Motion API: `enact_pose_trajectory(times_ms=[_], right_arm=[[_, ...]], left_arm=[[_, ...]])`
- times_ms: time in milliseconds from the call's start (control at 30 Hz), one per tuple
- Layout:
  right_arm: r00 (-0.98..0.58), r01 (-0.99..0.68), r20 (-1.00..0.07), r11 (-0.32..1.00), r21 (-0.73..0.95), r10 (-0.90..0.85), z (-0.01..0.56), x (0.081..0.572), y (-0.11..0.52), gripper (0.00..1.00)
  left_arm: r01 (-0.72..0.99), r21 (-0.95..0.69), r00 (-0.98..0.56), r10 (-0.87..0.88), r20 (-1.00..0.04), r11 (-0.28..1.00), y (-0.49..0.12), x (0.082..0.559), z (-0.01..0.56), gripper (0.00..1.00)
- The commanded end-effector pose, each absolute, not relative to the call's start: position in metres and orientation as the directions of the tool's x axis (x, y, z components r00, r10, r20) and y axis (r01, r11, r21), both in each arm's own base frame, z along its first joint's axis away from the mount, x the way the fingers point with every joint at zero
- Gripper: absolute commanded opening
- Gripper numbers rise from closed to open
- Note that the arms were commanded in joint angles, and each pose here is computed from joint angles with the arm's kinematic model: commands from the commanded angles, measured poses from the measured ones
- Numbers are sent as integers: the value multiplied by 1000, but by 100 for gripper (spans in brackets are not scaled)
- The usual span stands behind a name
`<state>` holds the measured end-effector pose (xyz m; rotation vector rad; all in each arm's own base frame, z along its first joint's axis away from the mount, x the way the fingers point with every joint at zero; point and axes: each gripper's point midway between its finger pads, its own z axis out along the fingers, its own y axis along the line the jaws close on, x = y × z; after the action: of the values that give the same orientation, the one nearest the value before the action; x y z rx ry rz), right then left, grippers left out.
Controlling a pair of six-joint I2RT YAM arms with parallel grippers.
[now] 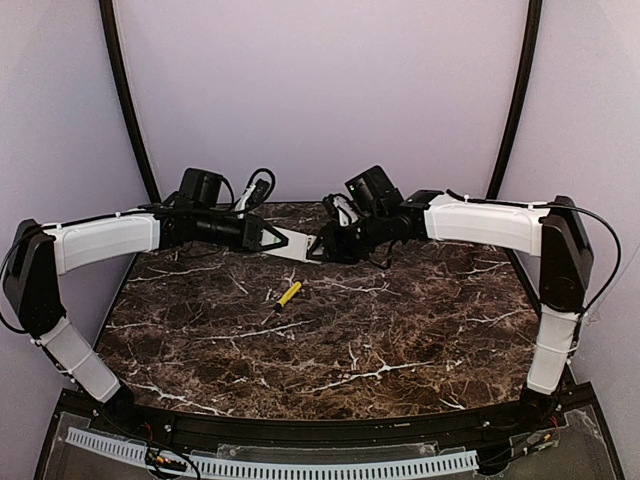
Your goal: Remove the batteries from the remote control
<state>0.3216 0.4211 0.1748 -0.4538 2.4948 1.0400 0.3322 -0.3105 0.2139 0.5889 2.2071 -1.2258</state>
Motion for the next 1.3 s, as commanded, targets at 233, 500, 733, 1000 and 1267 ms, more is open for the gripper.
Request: enact_pose_trajectory(times_ms=[233,500,733,1000,1267], right_arm=[[-860,-415,-493,746,521,-134,160,333,411,25],[-862,-387,-489,792,473,-129,153,337,400,24],[-863,-388,-487,797,464,-136,151,336,397,24],[-868,-374,-475,816,440,-142,145,335,374,24],[-893,-313,-430,873,374,-136,123,334,319,23]], left_arm=[[634,-572,-717,117,-687,521,-308,336,233,1],[631,-544,-712,134,-689,553,-306,337,228,0],[631,-533,-709,140,-692,563,-306,337,227,0],[630,-510,-701,145,-698,586,-302,338,228,0],[631,-511,-705,156,-692,584,-304,338,225,0]])
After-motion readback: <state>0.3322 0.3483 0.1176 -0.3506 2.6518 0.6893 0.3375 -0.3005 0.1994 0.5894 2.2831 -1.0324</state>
